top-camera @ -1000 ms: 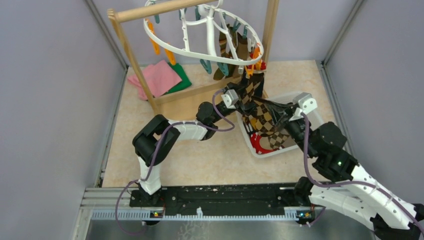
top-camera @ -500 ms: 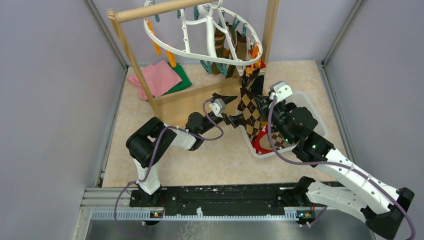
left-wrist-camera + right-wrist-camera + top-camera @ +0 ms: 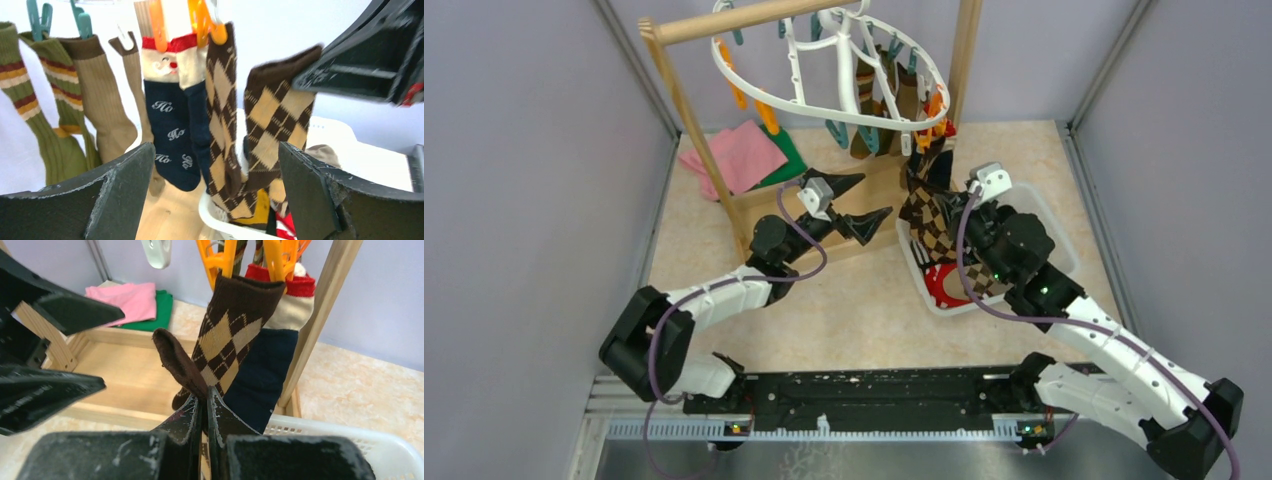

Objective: Clip the socks to the hanger
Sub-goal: Open the clamp at the hanger.

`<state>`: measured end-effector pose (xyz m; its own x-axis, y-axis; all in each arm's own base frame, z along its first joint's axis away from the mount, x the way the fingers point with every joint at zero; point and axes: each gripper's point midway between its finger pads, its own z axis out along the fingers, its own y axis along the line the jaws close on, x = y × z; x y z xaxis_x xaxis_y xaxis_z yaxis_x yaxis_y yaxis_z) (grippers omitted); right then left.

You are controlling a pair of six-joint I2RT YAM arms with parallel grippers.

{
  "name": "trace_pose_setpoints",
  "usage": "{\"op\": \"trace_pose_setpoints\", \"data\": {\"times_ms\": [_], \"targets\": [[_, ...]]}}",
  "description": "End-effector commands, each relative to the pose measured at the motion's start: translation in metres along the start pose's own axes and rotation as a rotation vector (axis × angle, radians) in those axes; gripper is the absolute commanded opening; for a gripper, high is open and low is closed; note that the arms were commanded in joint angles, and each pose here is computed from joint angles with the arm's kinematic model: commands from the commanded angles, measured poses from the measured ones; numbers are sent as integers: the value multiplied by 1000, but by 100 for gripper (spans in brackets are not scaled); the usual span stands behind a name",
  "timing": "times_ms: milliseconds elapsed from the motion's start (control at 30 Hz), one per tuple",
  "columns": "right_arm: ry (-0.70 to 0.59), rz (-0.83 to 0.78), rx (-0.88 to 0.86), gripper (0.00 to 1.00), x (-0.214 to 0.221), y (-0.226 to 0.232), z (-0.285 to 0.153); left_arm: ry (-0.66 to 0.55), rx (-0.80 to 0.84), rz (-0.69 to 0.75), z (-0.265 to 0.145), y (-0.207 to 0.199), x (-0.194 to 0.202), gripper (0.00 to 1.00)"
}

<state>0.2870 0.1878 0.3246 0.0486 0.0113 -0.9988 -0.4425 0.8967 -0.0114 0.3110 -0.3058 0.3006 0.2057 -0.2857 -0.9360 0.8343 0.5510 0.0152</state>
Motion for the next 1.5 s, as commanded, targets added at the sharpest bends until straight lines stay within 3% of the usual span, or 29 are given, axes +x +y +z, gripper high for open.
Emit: {"op": "trace_pose_setpoints", "data": {"times_ms": [0,367,567,900,1100,1467], "targets": [[-80,32,-34,0,-19,2,-2,7,94,-69,6,-20,-28,98],[-98,79,-69,0,-15,8,-4,-139,225,14,26,-41,-95,94],[-104,84,-78,0,-16,9,-5,-205,131,99,40,-22,-106,95],[-115,84,-73,0,-19,6,-7,-175,53,104,34,-36,-90,94],[-118,87,-81,0,-19,7,-7,-183,63,141,32,-56,-113,93],[-129,92,-81,0,-22,5,-10,-146,18,168,66,-36,-128,91]]}}
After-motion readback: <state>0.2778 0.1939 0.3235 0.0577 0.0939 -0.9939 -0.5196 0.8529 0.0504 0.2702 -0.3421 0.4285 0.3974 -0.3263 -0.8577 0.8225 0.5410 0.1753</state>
